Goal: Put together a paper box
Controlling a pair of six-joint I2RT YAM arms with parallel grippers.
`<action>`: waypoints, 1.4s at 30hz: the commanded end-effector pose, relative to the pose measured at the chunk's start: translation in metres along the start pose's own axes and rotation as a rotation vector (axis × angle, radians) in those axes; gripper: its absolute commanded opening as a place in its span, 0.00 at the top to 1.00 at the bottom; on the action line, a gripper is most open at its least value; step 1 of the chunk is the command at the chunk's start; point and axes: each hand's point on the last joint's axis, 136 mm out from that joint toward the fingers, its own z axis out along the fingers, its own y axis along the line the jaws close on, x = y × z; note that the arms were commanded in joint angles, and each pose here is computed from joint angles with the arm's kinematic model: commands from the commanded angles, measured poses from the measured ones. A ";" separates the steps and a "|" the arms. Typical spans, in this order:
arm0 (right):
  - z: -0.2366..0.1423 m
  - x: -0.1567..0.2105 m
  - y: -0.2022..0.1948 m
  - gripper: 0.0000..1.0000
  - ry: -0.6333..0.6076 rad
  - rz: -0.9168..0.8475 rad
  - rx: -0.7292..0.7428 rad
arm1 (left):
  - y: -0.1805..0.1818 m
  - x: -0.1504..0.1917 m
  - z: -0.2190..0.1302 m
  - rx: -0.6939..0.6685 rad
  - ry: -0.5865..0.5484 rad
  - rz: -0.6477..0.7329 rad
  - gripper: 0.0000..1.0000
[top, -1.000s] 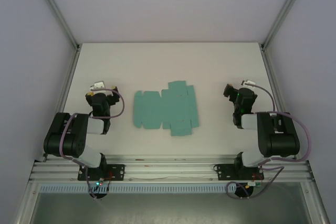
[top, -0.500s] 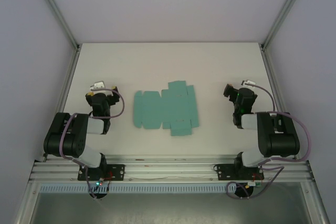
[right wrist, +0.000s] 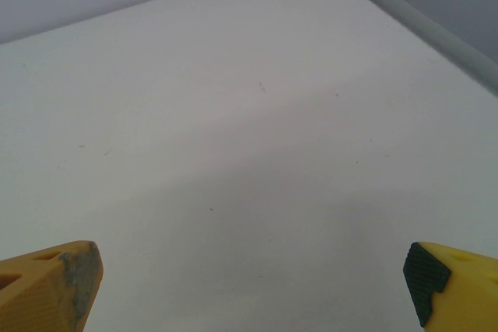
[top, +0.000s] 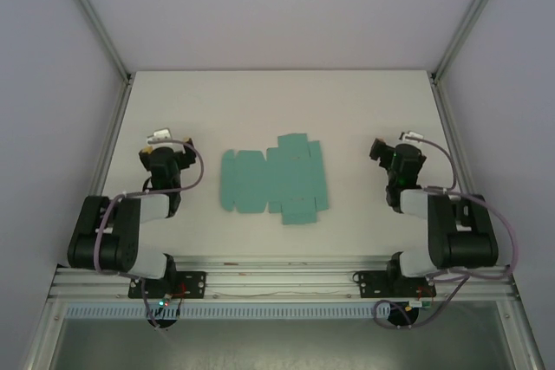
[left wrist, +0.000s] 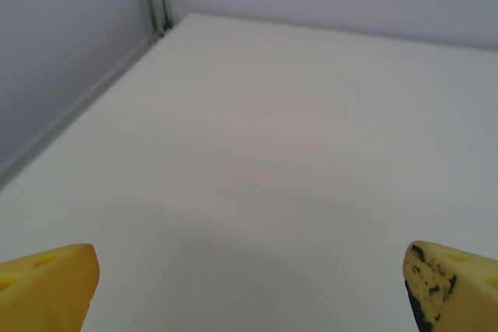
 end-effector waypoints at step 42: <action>-0.046 0.173 0.179 0.51 0.860 0.160 -0.366 | -0.175 0.081 -0.084 0.760 0.660 -0.298 0.12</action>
